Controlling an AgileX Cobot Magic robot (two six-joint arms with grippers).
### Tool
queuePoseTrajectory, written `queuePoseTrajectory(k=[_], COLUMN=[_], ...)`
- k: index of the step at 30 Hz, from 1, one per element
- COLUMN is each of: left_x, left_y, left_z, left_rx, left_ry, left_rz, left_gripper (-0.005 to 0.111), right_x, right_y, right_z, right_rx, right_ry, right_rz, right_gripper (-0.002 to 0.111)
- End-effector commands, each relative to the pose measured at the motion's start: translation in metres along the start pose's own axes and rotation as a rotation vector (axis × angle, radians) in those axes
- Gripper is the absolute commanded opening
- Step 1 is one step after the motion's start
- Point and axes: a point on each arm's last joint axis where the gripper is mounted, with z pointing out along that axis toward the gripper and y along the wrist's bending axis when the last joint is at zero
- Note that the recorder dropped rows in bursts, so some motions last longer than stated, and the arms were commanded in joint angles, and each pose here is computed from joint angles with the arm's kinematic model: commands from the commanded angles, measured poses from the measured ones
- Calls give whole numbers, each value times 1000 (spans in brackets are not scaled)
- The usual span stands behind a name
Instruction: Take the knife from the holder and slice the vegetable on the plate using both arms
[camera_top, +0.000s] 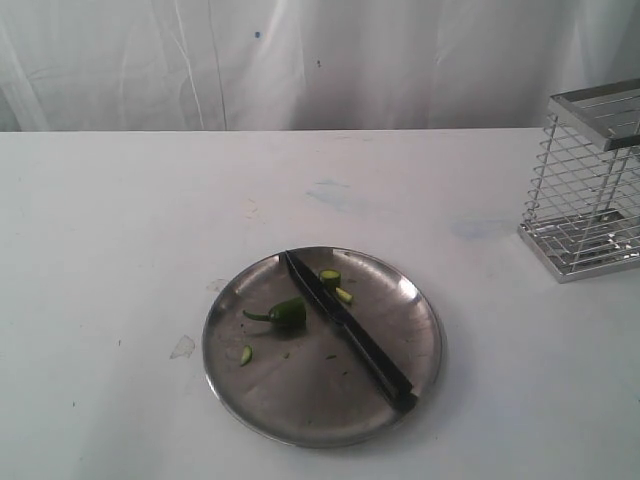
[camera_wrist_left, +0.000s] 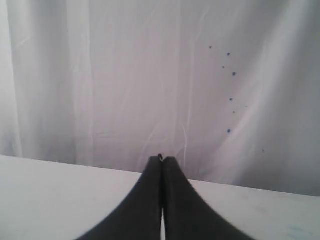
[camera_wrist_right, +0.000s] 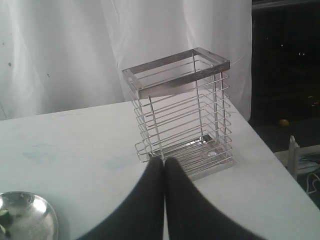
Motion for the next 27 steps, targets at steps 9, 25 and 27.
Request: queuePoseTrajectory(k=[9, 25, 27], left_x=[-10, 17, 29], left_y=[4, 16, 13], left_z=[-27, -27, -25], left_rx=[0, -72, 4], left_ry=[1, 211, 220], left_rz=[25, 205, 452], left_gripper=[0, 0, 0], right_x=[0, 0, 0], right_y=[0, 0, 0], right_z=[2, 2, 2], right_rx=[-7, -7, -7], right_ry=[-70, -70, -70], right_rz=[-9, -9, -9], right_gripper=[0, 0, 0])
